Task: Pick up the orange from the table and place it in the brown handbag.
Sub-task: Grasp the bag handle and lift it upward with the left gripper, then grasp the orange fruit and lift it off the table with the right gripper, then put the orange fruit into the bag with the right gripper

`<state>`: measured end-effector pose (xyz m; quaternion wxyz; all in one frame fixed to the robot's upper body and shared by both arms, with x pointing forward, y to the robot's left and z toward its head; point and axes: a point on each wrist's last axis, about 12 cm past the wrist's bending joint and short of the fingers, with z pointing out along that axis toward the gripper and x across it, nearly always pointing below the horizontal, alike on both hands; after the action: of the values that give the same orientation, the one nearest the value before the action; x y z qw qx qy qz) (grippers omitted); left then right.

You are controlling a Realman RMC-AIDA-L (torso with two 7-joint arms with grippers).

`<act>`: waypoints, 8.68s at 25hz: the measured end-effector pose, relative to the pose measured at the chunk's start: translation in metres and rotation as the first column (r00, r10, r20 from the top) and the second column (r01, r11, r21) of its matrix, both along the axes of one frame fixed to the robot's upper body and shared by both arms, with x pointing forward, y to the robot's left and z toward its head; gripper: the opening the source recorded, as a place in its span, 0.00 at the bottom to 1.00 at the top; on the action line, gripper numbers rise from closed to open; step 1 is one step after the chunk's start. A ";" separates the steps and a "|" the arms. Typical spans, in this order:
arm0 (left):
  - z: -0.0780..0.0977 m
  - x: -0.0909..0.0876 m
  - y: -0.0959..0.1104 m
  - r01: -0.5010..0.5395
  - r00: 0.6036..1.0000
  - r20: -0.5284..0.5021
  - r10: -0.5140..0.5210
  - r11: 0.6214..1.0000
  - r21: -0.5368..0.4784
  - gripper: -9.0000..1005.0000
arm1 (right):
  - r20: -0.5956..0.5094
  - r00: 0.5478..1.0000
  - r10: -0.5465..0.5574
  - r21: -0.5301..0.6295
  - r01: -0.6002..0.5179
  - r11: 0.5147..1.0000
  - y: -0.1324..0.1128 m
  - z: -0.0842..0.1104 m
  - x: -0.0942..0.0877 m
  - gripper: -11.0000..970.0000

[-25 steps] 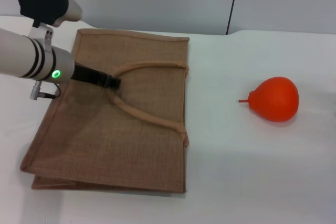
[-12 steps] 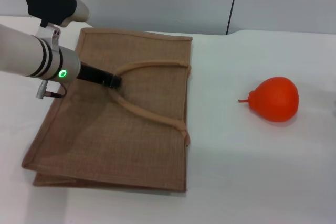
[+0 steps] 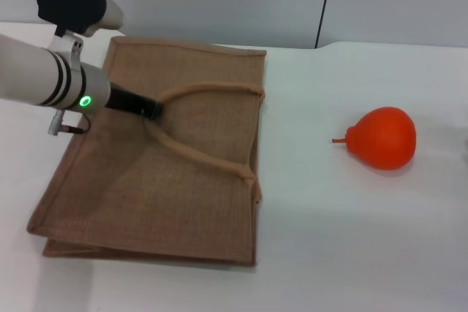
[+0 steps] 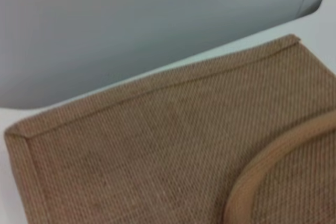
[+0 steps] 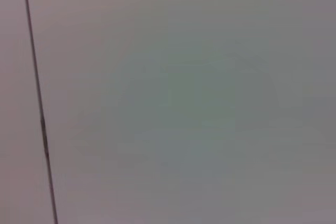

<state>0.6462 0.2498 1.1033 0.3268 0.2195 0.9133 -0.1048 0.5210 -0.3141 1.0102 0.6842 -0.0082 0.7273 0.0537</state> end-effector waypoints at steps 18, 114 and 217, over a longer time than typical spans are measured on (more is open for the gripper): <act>0.117 -0.021 -0.004 0.160 0.948 0.279 -0.151 0.987 -0.008 0.14 | 0.042 0.983 0.180 -0.046 -0.178 0.983 0.012 0.010 0.004 0.93; 0.236 -0.096 0.012 0.228 0.824 0.500 -0.267 0.964 0.138 0.14 | -0.306 0.813 0.496 0.157 -0.471 0.868 0.029 0.009 0.041 0.60; 0.248 -0.083 -0.030 0.315 0.749 0.561 -0.352 0.935 0.165 0.13 | -0.179 0.521 0.835 -0.227 -0.847 0.480 0.171 0.091 0.099 0.22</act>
<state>0.5629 0.2197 1.3515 0.5595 0.4099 0.7177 -0.0616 0.6203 -0.1432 1.1011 0.5451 -0.4602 0.6442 0.2760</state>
